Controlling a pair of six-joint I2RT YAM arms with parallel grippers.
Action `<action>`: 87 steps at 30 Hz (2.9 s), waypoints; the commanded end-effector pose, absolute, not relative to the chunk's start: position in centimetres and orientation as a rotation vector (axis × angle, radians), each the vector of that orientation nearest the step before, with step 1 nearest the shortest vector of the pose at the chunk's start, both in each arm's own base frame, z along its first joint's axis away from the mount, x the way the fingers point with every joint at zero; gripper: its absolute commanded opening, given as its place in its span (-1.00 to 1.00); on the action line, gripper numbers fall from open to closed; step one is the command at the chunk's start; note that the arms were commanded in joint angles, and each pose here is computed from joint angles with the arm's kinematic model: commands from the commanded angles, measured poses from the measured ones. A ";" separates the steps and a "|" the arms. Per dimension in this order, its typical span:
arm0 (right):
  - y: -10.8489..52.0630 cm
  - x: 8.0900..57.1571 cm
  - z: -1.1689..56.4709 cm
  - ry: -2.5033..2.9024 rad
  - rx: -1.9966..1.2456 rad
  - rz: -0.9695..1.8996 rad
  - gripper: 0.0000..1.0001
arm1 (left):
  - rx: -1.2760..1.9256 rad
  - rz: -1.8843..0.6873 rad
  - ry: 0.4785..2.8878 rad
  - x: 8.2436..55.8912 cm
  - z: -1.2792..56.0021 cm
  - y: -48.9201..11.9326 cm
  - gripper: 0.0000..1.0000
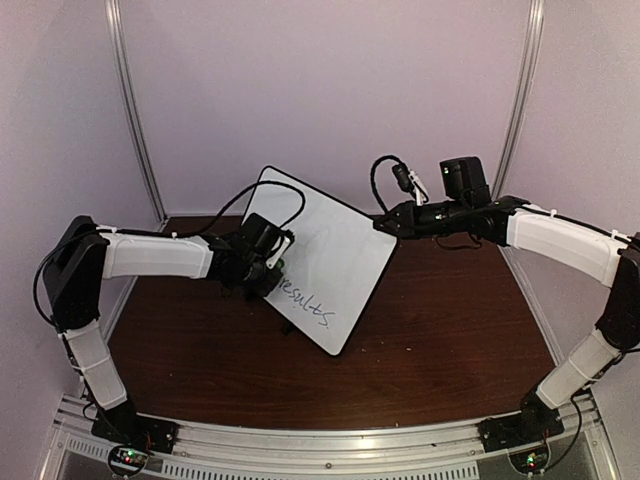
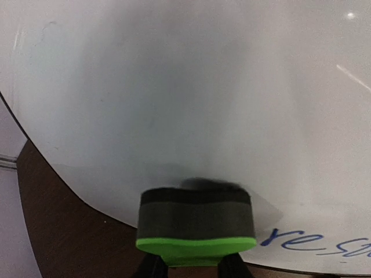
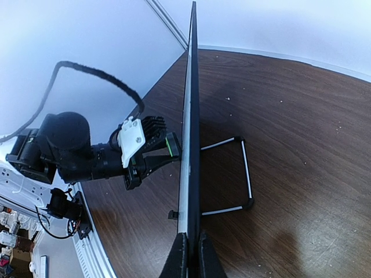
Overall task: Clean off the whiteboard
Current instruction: Erase the center of the whiteboard.
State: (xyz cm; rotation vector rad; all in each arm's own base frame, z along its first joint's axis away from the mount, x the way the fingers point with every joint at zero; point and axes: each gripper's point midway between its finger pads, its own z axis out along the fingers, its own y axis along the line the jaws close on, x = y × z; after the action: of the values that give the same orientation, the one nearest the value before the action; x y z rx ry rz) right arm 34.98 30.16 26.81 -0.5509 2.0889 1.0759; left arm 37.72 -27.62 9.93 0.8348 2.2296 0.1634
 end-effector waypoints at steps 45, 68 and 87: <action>32.8 31.7 26.9 2.053 -0.760 1.193 -1.00 | 0.820 0.066 2.226 39.8 9.0 -26.7 -0.95; 32.8 31.6 26.7 2.054 -0.761 1.193 -1.00 | 0.656 0.193 2.235 40.9 9.5 -24.1 -0.95; 32.7 31.3 26.6 2.053 -0.758 1.196 -1.00 | 0.984 -0.089 2.118 34.0 8.7 -34.7 -0.95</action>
State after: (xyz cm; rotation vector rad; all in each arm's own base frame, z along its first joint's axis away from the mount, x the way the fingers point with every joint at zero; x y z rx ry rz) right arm 35.03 30.22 26.79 -0.5458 2.0935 1.0656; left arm 35.54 -28.62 7.97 0.9194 2.2213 0.1702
